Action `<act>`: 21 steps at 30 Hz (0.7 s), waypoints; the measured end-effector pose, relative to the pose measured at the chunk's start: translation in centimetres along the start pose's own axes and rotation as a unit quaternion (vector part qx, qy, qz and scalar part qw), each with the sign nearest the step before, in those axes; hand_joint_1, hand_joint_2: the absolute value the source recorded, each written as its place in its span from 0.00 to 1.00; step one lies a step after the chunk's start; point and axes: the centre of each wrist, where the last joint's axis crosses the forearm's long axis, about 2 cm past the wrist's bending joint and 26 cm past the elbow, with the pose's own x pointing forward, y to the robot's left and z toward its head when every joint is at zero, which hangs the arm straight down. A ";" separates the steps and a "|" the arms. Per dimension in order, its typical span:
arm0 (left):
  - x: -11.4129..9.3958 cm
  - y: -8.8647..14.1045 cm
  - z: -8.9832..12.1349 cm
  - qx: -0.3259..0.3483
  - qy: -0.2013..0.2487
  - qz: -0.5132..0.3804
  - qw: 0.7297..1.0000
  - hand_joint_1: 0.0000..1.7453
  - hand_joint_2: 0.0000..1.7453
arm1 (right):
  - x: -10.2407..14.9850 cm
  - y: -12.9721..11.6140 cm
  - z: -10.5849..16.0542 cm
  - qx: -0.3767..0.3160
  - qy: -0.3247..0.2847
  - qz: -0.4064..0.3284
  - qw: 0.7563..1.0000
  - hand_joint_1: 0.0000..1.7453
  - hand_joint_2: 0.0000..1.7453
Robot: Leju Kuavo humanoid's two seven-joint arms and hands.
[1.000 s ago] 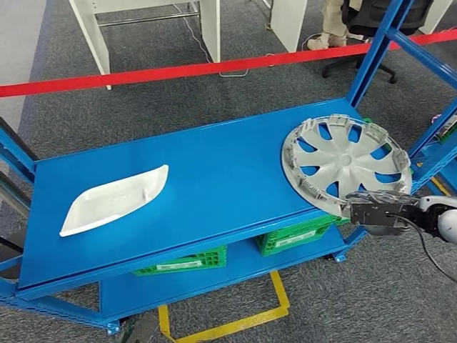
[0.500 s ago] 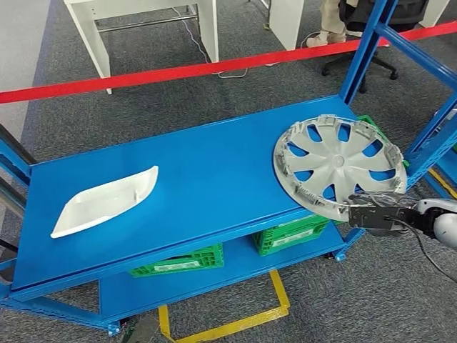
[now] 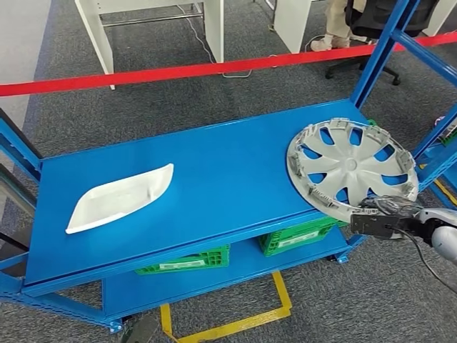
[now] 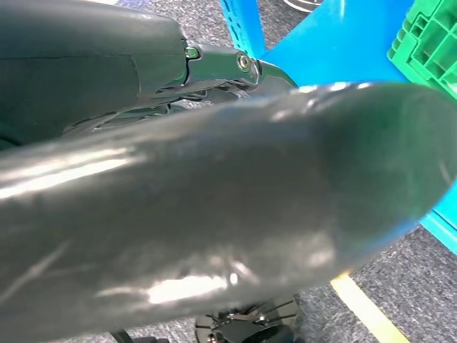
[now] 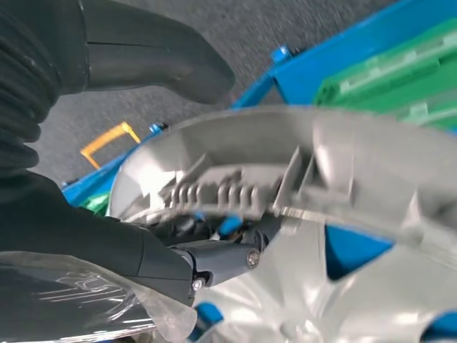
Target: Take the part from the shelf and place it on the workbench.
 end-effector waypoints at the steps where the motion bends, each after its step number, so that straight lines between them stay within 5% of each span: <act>1: 0.0 0.0 0.0 0.000 0.000 0.000 1.000 0.00 0.00 | -0.1 -0.1 0.0 -0.004 0.000 -0.001 1.000 1.00 1.00; 21: -0.8 0.1 0.3 0.005 0.005 0.003 1.000 0.00 0.00 | 0.0 2.0 -0.2 -0.008 -0.004 -0.002 1.000 1.00 1.00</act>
